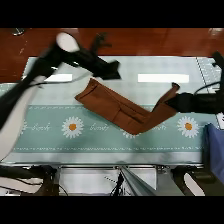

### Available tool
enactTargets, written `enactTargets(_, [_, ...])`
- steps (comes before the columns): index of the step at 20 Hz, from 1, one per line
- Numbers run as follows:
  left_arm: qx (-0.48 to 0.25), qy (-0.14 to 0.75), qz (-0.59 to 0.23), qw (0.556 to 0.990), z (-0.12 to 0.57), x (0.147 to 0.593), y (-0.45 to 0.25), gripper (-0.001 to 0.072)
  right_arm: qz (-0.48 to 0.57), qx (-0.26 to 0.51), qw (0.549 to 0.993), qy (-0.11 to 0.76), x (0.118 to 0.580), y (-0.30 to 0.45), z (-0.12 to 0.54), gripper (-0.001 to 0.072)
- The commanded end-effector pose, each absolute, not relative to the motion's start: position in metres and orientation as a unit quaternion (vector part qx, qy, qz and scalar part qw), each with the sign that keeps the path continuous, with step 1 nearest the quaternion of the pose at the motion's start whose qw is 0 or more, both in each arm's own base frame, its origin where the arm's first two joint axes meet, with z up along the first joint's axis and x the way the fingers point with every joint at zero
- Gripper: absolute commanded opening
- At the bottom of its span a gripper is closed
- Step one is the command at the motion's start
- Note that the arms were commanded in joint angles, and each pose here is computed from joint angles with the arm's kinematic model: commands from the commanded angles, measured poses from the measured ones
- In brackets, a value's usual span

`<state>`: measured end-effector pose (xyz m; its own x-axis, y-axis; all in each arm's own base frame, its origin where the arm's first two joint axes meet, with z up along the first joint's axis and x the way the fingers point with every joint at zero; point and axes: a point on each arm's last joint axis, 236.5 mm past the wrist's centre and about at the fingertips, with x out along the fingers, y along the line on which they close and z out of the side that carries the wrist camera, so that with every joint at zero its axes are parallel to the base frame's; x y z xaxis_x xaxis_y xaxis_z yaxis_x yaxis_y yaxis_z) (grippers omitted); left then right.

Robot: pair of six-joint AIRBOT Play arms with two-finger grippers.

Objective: Fold the shirts.

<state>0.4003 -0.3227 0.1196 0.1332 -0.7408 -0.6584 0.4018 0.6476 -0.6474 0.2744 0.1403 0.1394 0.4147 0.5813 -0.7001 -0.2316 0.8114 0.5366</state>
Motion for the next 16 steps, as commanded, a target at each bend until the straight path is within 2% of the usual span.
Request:
enactTargets(1, [-0.112, 0.470, -0.280, 0.830, 0.184, 0.402, -0.186, 0.0025, 0.311, 0.159, 0.808, 0.475, 0.312, 0.206, 0.150, 0.0027])
enactTargets(4, [-0.118, 0.427, -0.196, 0.875, 0.205, 0.358, -0.109, 0.0025, 0.359, 0.128, 0.775, 0.503, 0.342, 0.275, 0.132, 0.0027])
enactTargets(7, [-0.146, 0.375, -0.198, 0.894, 0.216, 0.296, -0.107, 0.0025, 0.377, 0.106, 0.760, 0.519, 0.378, 0.330, 0.098, 0.0027])
enactTargets(11, [-0.186, 0.361, -0.233, 0.884, 0.197, 0.235, -0.129, 0.0025, 0.369, 0.135, 0.750, 0.533, 0.424, 0.374, 0.054, 0.0027])
enactTargets(16, [-0.204, 0.393, -0.223, 0.868, 0.156, 0.221, -0.129, 0.0024, 0.364, 0.209, 0.712, 0.562, 0.443, 0.405, 0.021, 0.0027])
